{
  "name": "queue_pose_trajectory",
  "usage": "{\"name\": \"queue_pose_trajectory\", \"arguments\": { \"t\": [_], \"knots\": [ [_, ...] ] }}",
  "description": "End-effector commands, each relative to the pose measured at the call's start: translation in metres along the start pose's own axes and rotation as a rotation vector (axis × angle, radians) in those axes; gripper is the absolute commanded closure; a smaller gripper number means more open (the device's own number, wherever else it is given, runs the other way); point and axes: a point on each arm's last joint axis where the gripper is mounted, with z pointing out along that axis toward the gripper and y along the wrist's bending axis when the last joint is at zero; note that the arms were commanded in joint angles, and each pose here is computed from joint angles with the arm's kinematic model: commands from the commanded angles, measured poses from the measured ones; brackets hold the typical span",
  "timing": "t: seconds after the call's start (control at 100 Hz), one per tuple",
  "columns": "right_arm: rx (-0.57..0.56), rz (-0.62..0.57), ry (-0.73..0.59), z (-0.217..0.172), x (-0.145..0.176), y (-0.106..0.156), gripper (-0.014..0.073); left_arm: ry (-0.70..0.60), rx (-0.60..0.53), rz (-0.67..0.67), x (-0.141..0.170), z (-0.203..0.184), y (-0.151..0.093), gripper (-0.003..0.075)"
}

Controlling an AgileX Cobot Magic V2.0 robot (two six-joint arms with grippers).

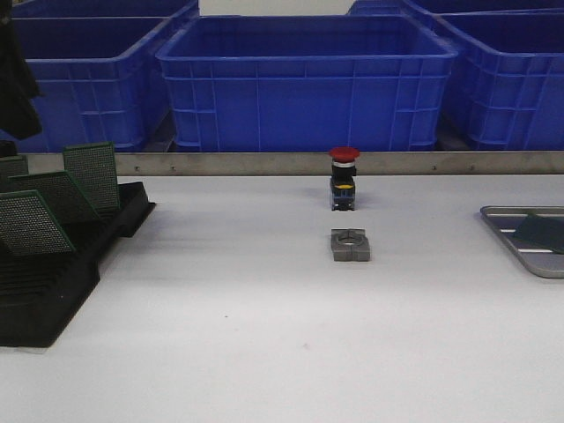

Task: Place circuit board on tray
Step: 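Pull a second green circuit board out of the black rack with the left gripper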

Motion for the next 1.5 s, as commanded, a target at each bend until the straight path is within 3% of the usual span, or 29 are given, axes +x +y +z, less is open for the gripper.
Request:
{"name": "queue_pose_trajectory", "arguments": {
  "t": [0.0, 0.19, 0.61, 0.72, 0.98, 1.15, 1.34, 1.49],
  "knots": [
    [0.016, 0.003, -0.072, -0.006, -0.011, -0.001, 0.0337, -0.031, -0.036, 0.076, -0.006, -0.010, 0.007, 0.0303],
    [0.017, 0.002, -0.072, -0.006, -0.011, -0.001, 0.0337, -0.014, -0.002, 0.133, -0.004, 0.009, 0.008, 0.0303],
    [0.020, -0.004, -0.069, -0.006, -0.011, -0.001, 0.0337, 0.003, 0.019, 0.116, 0.001, 0.046, 0.011, 0.0304],
    [0.021, -0.006, -0.068, -0.006, -0.011, -0.001, 0.0337, 0.008, 0.027, 0.115, 0.002, 0.051, 0.011, 0.0378],
    [0.019, -0.006, -0.065, -0.006, -0.010, -0.001, 0.0337, 0.006, 0.017, 0.116, 0.002, 0.051, 0.012, 0.0740],
    [0.017, -0.006, -0.063, -0.006, -0.010, -0.001, 0.0337, 0.009, 0.010, 0.125, 0.001, 0.046, 0.013, 0.0741],
    [0.017, -0.006, -0.063, -0.006, -0.010, -0.001, 0.0337, -0.022, -0.043, 0.134, -0.005, 0.013, 0.013, 0.0741],
    [0.015, -0.006, -0.060, -0.006, -0.010, -0.001, 0.0337, -0.133, -0.078, 0.066, -0.016, -0.021, 0.009, 0.0741]
  ]
}}
